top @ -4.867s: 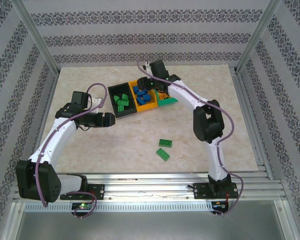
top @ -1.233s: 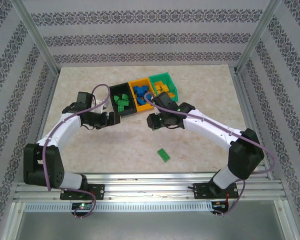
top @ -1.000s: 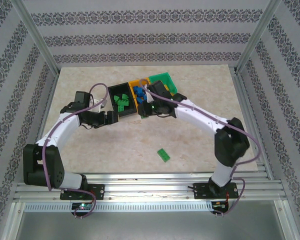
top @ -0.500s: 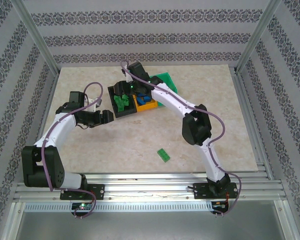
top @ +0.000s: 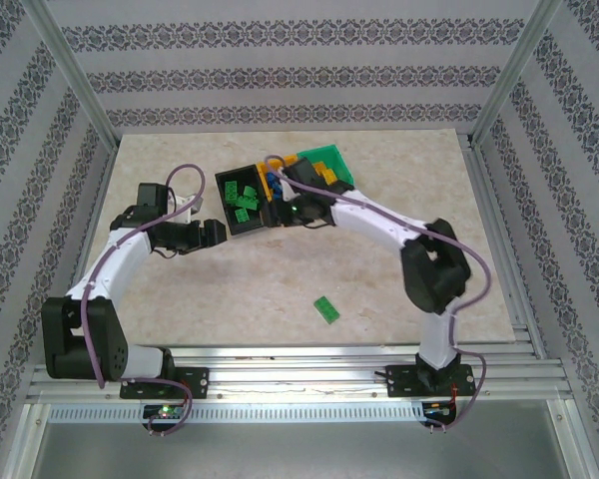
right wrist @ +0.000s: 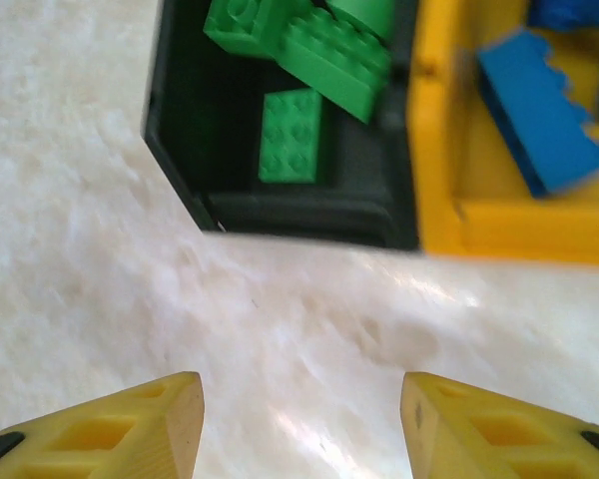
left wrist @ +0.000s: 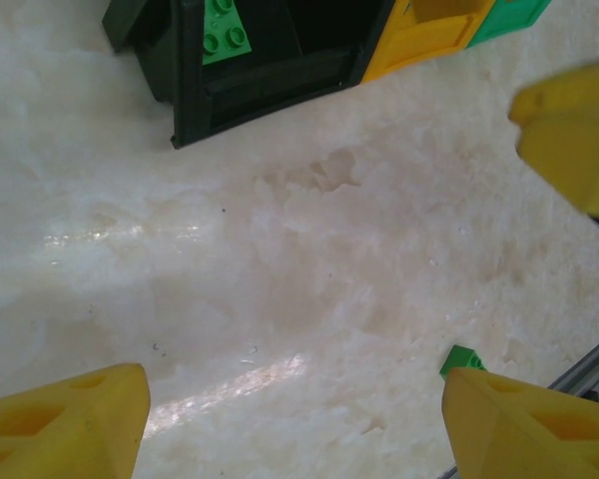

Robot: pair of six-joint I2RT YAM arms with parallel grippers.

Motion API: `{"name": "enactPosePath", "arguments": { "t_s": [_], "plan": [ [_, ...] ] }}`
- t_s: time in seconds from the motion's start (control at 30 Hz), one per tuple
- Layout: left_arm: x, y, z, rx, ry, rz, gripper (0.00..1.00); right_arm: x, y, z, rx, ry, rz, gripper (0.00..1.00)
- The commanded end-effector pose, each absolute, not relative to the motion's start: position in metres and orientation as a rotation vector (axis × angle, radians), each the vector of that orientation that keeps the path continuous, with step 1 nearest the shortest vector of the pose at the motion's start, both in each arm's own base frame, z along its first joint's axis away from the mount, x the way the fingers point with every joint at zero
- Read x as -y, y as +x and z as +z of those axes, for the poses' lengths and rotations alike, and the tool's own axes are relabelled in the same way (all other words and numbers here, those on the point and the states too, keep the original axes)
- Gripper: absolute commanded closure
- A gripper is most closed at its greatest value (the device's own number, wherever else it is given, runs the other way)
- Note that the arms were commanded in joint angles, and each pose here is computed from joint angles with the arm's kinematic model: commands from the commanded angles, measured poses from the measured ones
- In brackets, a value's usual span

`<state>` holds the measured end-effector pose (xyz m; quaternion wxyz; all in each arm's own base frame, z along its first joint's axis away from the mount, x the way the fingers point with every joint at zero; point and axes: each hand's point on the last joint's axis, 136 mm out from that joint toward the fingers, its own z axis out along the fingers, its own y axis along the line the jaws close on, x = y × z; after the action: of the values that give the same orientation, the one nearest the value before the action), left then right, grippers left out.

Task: Sort the legos into containers by color
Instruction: Pick up the lego from the middle-left of the table.

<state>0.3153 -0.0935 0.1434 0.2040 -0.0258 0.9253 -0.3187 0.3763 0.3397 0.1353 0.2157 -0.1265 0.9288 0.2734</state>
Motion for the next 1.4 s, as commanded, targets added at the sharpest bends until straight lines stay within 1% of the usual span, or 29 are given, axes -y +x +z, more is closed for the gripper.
{"name": "enactPosePath", "arguments": {
  "t_s": [0.0, 0.2, 0.33, 0.47, 0.63, 0.87, 1.1, 1.37],
  "plan": [
    [0.113, 0.315, 0.158, -2.520, -0.010, -0.922, 0.24, -0.300, 0.384, 0.147, -2.502, -0.248, 0.712, 0.45],
    [0.166, 0.296, 0.139, -2.612, 0.123, -0.898, 0.24, -0.243, 0.373, 0.126, -2.539, -0.135, 0.655, 0.45],
    [0.221, 0.271, 0.121, -2.684, 0.283, -0.889, 0.23, -0.205, 0.371, 0.121, -2.537, -0.057, 0.614, 0.44],
    [0.278, 0.240, 0.103, -2.763, 0.528, -0.854, 0.23, -0.169, 0.367, 0.116, -2.525, 0.037, 0.587, 0.44],
    [0.320, 0.210, 0.085, -2.828, 0.836, -0.770, 0.23, -0.132, 0.362, 0.113, -2.502, 0.143, 0.564, 0.44],
    [0.348, 0.199, 0.071, -2.762, 1.173, -0.588, 0.20, -0.097, 0.349, 0.108, -2.480, 0.242, 0.553, 0.44],
    [0.358, 0.193, 0.048, -2.708, 1.484, -0.315, 0.18, -0.085, 0.343, 0.108, -2.468, 0.273, 0.550, 0.43],
    [0.358, 0.196, 0.033, -2.695, 1.555, -0.182, 0.17, -0.086, 0.341, 0.106, -2.461, 0.281, 0.572, 0.43]
  ]
}}
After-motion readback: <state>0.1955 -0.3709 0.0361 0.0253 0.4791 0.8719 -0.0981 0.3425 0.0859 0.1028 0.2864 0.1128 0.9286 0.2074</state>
